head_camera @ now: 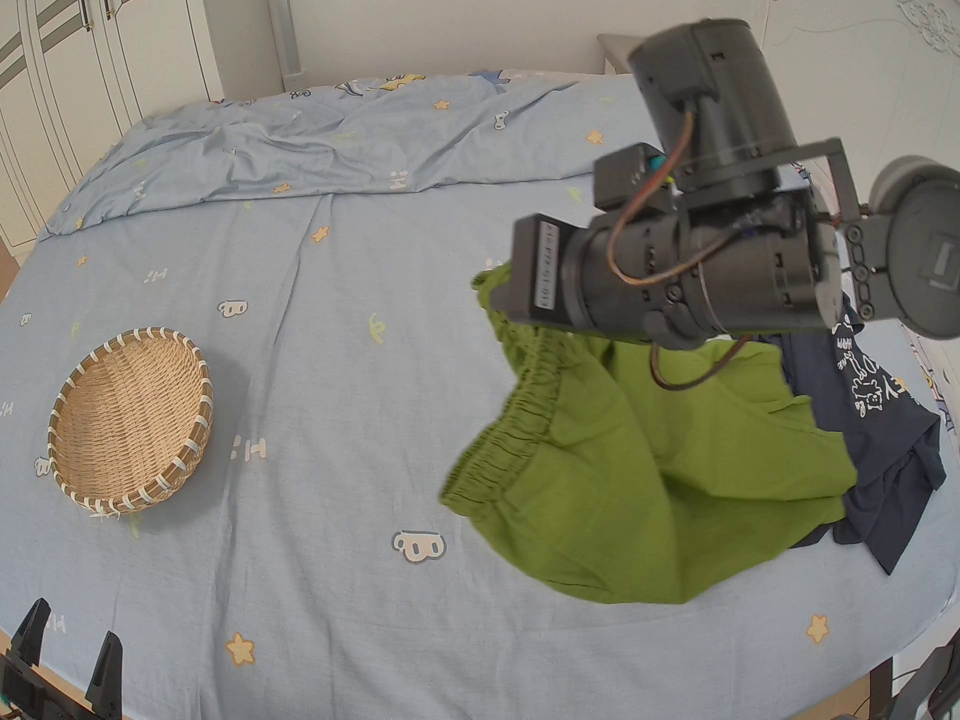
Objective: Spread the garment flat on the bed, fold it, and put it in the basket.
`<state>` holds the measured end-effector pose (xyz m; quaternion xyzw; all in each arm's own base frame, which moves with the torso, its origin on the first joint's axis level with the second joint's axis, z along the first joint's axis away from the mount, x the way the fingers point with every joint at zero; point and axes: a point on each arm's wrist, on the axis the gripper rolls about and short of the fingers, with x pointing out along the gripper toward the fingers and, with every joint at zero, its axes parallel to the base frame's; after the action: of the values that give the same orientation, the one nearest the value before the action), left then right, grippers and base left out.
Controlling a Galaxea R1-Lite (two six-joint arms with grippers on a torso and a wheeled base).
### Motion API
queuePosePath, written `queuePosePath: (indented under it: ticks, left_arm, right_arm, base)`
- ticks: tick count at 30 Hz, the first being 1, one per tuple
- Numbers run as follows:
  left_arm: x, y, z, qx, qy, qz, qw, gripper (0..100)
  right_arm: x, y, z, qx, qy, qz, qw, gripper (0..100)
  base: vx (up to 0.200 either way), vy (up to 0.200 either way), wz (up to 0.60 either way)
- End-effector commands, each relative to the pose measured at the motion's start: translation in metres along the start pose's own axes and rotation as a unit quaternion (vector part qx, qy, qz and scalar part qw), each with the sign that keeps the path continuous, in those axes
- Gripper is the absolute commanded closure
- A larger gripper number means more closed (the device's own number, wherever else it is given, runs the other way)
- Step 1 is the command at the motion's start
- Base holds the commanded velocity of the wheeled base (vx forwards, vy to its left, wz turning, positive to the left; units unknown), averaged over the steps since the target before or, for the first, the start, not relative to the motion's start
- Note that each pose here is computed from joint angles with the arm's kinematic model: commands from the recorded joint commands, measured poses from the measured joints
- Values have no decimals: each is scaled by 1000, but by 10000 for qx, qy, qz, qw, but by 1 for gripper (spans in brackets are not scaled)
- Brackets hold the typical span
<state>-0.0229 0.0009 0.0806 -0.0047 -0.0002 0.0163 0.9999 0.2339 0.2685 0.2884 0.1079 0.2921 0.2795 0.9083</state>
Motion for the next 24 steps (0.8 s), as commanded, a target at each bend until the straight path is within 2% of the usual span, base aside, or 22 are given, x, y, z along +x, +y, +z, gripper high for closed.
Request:
queuePosePath:
  ticks: [1,3,8,12,13,24]
  left_arm:
    - [0,0,-5,-7,1,6,10000,0]
    - [0,0,-5,-7,1,6,10000,0]
    - [0,0,-5,1,1,6,10000,0]
    - [0,0,-5,1,1,6,10000,0]
    - [0,0,-5,1,1,-2,10000,0]
    - [0,0,-5,1,2,-78,10000,0]
  right_arm:
    - [47,36,-4,-119,223,581,9980,100]
    - [56,39,-4,-126,257,596,9978,100]
    - [97,37,-29,-182,676,408,9967,100]
    - [105,37,-36,-217,783,370,9960,100]
    - [107,35,-37,-203,791,350,9960,0]
    - [109,34,-39,-233,849,302,9957,0]
  base:
    - [0,0,0]
    - [0,0,0]
    - [0,0,0]
    - [0,0,0]
    - [0,0,0]
    - [0,0,0]
